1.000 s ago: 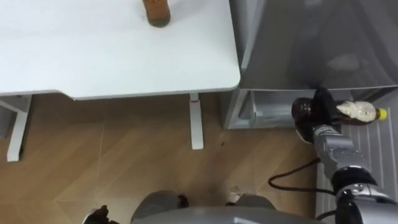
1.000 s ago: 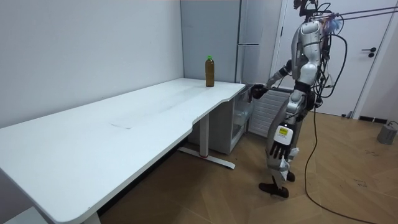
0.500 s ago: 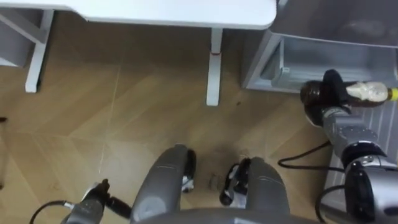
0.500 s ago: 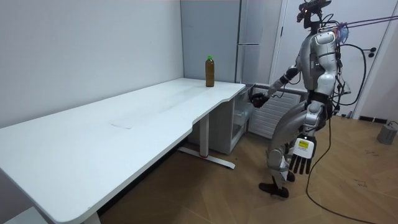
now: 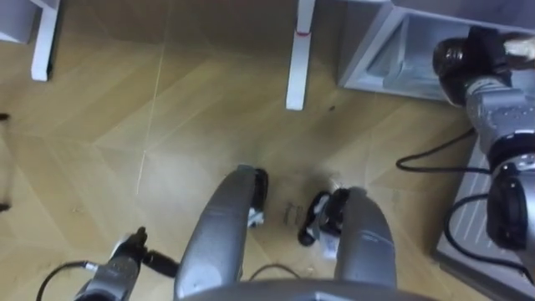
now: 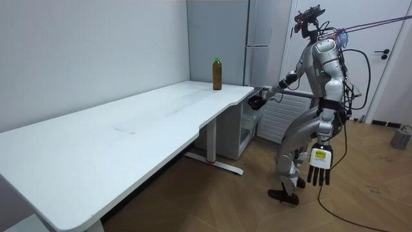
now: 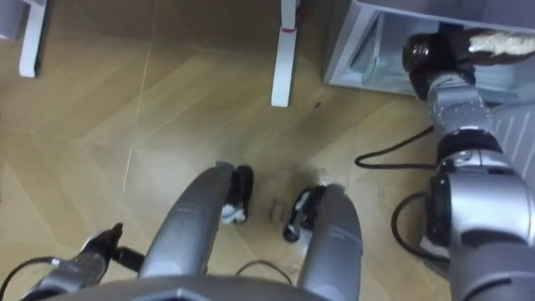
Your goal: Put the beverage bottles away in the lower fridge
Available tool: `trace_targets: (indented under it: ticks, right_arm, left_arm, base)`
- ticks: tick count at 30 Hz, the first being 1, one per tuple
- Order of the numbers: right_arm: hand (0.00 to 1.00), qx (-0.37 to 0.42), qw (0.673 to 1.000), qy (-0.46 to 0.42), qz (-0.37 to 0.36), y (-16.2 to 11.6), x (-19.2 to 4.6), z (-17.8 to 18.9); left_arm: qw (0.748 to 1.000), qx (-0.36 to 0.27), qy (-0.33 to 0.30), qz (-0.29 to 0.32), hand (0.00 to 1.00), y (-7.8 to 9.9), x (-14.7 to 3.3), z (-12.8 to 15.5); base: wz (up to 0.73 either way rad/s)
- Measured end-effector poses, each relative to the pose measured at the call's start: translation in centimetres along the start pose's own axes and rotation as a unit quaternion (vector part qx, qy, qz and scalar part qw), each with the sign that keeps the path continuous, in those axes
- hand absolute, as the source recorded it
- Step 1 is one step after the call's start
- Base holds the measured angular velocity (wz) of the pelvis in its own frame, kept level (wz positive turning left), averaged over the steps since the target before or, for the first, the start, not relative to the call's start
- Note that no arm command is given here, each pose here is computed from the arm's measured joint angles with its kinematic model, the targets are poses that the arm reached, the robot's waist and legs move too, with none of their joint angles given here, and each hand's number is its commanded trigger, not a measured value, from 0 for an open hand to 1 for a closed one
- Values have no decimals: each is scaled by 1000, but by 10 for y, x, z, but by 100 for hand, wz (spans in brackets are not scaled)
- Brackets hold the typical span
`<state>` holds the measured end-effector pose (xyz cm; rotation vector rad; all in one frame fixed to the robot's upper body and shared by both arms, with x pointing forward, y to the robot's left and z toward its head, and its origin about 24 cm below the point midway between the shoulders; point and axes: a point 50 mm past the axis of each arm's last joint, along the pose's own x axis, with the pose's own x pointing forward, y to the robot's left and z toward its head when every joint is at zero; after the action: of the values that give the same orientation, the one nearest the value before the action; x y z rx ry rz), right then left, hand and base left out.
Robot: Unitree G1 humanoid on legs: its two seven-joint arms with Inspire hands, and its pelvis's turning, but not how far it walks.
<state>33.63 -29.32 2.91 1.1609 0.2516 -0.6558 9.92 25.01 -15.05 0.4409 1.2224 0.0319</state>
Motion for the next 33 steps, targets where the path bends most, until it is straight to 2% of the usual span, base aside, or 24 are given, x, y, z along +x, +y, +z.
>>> trace_targets:
  ticks: [2, 7, 8, 9, 16, 33]
  right_arm:
    - [100, -4, 1000, -3, 16, 18, 0, 1]
    - [100, 2, 1000, -4, 8, 23, -1, 2]
    - [63, 1, 1000, -4, 8, 27, -2, 2]
    - [0, 0, 1000, -4, 9, 28, -2, 2]
    - [0, -7, 1000, -11, -18, 36, -5, 6]
    - [0, -3, 1000, -19, -15, 41, -6, 13]
  left_arm:
    - [1000, -1, -8, 1, 0, 0, 0, 2]
    - [1000, -1, -11, 2, 0, 1, 0, 3]
    - [1000, -1, -11, 2, 0, 0, 0, 3]
    - [1000, -1, -11, 2, 0, 1, 0, 3]
    - [1000, -10, -7, 21, 0, 5, 0, 1]
    - [999, -48, -5, 18, 0, 4, -3, -8]
  base:
    - [3]
    - [8]
    - [-6]
    - [-11]
    - [0]
    - [0]
